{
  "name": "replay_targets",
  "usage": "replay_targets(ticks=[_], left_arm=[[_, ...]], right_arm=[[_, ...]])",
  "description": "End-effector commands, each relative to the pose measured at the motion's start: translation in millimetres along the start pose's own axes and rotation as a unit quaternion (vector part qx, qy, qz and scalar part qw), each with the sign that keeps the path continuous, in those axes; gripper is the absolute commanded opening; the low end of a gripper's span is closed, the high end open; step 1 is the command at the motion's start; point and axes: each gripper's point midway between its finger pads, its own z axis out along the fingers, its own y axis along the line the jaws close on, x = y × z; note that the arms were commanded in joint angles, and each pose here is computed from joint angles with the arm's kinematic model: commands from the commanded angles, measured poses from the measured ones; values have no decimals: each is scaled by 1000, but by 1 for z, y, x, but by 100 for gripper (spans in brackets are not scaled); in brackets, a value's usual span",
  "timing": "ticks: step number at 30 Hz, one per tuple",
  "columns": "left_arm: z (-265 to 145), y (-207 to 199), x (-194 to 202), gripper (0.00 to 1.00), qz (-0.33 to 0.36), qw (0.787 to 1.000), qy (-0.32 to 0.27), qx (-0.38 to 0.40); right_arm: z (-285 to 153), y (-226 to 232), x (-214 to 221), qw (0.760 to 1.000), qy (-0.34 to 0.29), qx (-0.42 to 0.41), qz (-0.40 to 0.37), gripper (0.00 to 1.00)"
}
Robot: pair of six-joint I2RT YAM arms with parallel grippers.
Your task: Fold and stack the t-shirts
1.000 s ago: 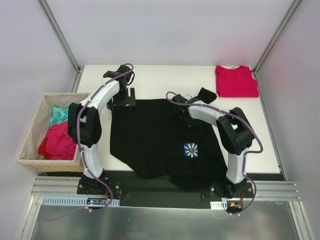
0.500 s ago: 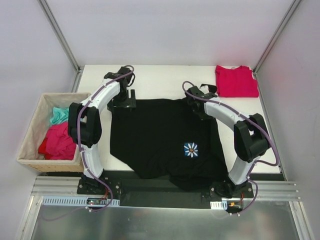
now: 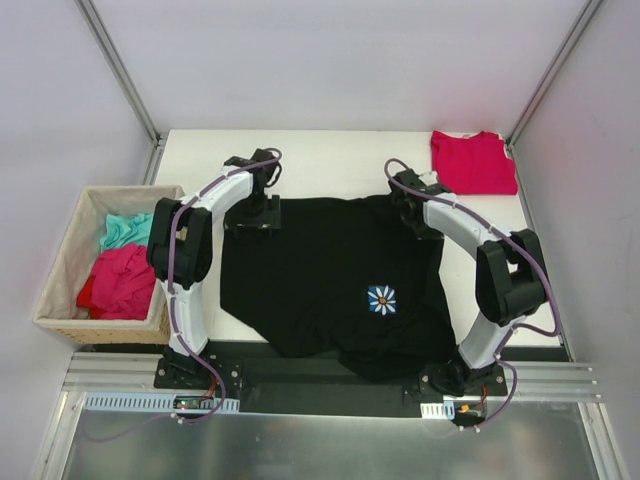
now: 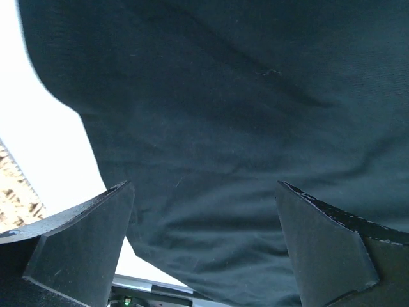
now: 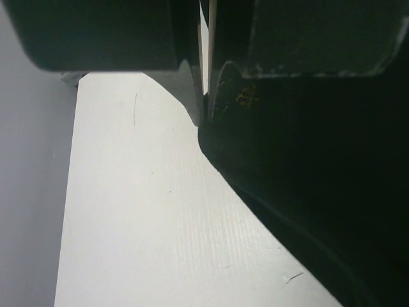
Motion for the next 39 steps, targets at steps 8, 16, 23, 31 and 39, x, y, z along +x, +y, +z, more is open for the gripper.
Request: replay_targets(ticks=[8,16,23,31,39], left_arm=[[26,-4,24,93,0,998,60,-1],[28,-4,27,93,-2,998,66,-2],[24,-6,27,93,0,998,64,4],[15,-10,24,93,5,999,50,12],[-5,-6,9,93,4,1000,10,10]], right_arm=[[4,-34,12,998,28,8,50,1],[32,-41,40,992,90,13,82,1],[57,-43,58,985,140,31,97,32],[26,-54,-7,991,68,14,110,97],[-35,-35,-118,994,-44,-50,83,97]])
